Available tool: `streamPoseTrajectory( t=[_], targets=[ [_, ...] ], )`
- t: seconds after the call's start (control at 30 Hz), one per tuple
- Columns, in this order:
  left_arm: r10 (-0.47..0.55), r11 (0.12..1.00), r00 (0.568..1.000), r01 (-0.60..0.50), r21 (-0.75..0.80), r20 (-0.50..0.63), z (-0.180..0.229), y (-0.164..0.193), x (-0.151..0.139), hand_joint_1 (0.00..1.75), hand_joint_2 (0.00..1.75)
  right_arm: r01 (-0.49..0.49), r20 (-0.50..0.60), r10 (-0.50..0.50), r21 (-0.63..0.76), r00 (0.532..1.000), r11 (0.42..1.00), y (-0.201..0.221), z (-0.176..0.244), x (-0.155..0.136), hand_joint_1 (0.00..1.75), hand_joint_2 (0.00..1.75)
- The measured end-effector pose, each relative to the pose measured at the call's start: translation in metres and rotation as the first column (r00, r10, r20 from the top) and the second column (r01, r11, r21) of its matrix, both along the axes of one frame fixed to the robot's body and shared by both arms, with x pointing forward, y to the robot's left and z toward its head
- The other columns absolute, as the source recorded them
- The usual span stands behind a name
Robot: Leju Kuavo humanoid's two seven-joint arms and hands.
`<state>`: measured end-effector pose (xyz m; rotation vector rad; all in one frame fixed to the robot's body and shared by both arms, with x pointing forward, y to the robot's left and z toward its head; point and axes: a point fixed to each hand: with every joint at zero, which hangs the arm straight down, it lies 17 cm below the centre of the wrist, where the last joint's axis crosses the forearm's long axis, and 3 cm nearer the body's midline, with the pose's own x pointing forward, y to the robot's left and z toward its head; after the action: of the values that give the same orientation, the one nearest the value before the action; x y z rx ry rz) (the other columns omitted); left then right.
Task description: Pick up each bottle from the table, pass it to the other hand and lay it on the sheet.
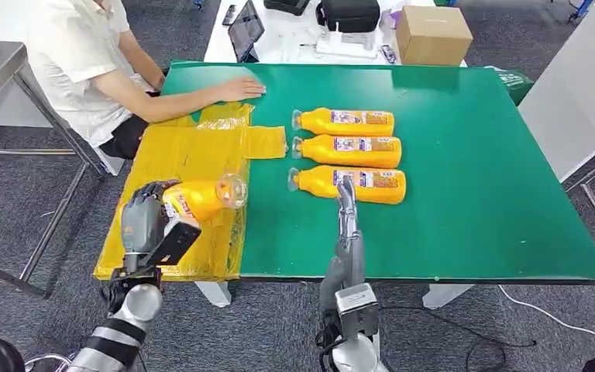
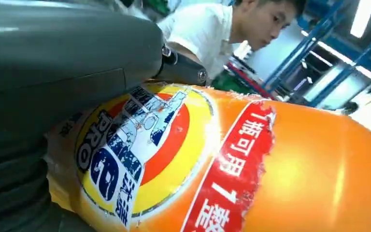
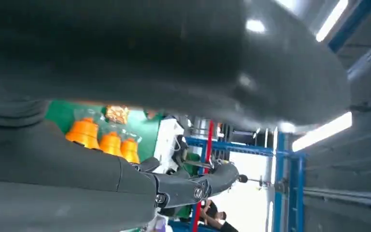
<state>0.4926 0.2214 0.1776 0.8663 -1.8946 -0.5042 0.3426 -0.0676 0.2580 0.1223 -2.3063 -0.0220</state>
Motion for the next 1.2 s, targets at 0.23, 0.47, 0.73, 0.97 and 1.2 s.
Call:
streamPoseTrajectory(
  t=[0.23, 0.47, 0.73, 0.97, 1.2],
  targets=[
    [-0.007, 0.979, 0.946, 0.073, 0.192, -0.325, -0.075, 0.013, 0.057, 1.75, 1.75, -0.057, -0.004, 0.057, 0.037, 0.998, 0.998, 0.007, 0.005, 0.001, 0.0, 0.0],
    [0.001, 0.974, 0.903, 0.097, 0.206, -0.429, -0.098, 0.02, 0.069, 1.48, 1.75, -0.058, -0.007, 0.059, 0.047, 0.998, 0.997, 0.006, 0.006, 0.003, 0.0, 0.0],
    [-0.044, 0.984, 0.842, 0.129, 0.122, -0.538, -0.116, 0.021, 0.074, 0.0, 1.75, -0.081, -0.029, 0.082, 0.044, 0.996, 0.996, 0.008, -0.003, 0.007, 0.0, 0.0],
    [-0.197, 0.964, 0.776, 0.264, 0.025, -0.599, -0.131, -0.005, 0.062, 0.0, 1.75, -0.091, -0.057, 0.094, 0.041, 0.994, 0.995, 0.008, -0.014, 0.01, 0.0, 0.0],
    [-0.236, 0.954, 0.764, 0.301, 0.007, -0.601, -0.129, -0.017, 0.059, 0.0, 1.75, -0.084, -0.068, 0.086, 0.031, 0.994, 0.996, 0.007, -0.019, 0.01, 0.0, 0.0]
  ],
)
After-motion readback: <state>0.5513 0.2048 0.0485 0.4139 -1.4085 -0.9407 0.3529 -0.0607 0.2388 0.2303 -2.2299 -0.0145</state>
